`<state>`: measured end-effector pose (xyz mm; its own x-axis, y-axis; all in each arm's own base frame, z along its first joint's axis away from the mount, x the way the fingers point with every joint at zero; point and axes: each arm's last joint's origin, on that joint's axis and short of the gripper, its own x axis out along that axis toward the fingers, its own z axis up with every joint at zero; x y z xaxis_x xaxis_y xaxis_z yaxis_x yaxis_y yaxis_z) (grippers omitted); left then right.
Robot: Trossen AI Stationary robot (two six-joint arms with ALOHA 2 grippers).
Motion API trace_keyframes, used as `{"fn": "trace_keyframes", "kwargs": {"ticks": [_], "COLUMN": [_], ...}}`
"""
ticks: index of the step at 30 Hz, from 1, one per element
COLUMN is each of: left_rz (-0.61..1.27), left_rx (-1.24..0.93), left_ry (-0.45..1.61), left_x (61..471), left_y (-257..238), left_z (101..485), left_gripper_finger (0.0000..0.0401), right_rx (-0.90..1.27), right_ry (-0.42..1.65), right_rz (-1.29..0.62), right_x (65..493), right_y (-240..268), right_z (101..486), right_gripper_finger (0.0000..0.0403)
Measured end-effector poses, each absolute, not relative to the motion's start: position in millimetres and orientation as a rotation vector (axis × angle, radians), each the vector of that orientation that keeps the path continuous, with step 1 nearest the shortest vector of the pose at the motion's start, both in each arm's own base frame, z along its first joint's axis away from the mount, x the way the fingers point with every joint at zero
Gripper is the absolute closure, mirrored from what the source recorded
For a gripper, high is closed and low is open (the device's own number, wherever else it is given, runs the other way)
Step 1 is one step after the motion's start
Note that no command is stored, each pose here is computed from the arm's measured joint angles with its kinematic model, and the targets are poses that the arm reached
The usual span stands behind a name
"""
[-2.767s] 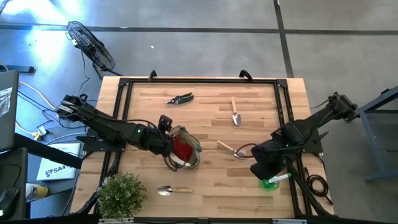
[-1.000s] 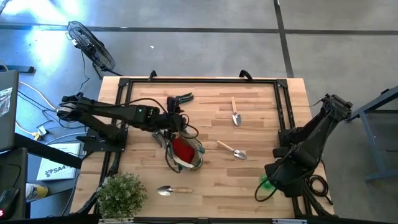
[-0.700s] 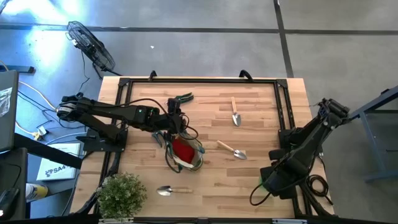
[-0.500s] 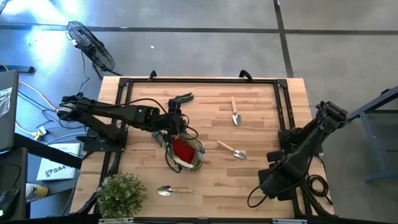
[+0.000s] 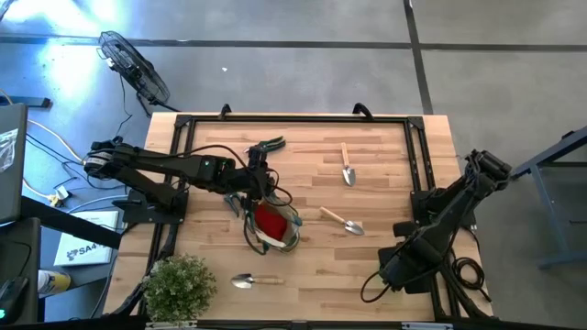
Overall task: Pick & Place Garden tools in Gardening bag
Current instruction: Put the spray bottle into the gardening bag
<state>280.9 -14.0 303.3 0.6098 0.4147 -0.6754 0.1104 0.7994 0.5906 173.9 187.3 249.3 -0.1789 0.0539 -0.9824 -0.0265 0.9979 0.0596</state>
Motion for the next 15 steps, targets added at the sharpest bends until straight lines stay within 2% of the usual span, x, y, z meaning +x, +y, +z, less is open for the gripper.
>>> {"fn": "trace_keyframes", "kwargs": {"ticks": [6, 9, 12, 15], "left_rz": [0.295, 0.381, 0.478, 0.545], "left_rx": [0.687, 0.739, 0.773, 0.774], "left_ry": [0.907, 0.910, 0.900, 0.871], "left_x": [278, 275, 269, 264], "left_y": [-11, -9, -6, -4], "left_z": [308, 312, 319, 327], "left_gripper_finger": [0.0198, 0.0198, 0.0198, 0.0198], "right_rx": [0.081, 0.106, 0.090, 0.024], "right_ry": [1.767, 1.757, 1.679, 1.512], "right_rz": [-0.004, -0.025, -0.041, -0.051], "right_x": [174, 175, 178, 184], "right_y": [180, 178, 177, 177], "right_z": [254, 269, 292, 318], "right_gripper_finger": [0.0367, 0.0367, 0.0367, 0.0367]}}
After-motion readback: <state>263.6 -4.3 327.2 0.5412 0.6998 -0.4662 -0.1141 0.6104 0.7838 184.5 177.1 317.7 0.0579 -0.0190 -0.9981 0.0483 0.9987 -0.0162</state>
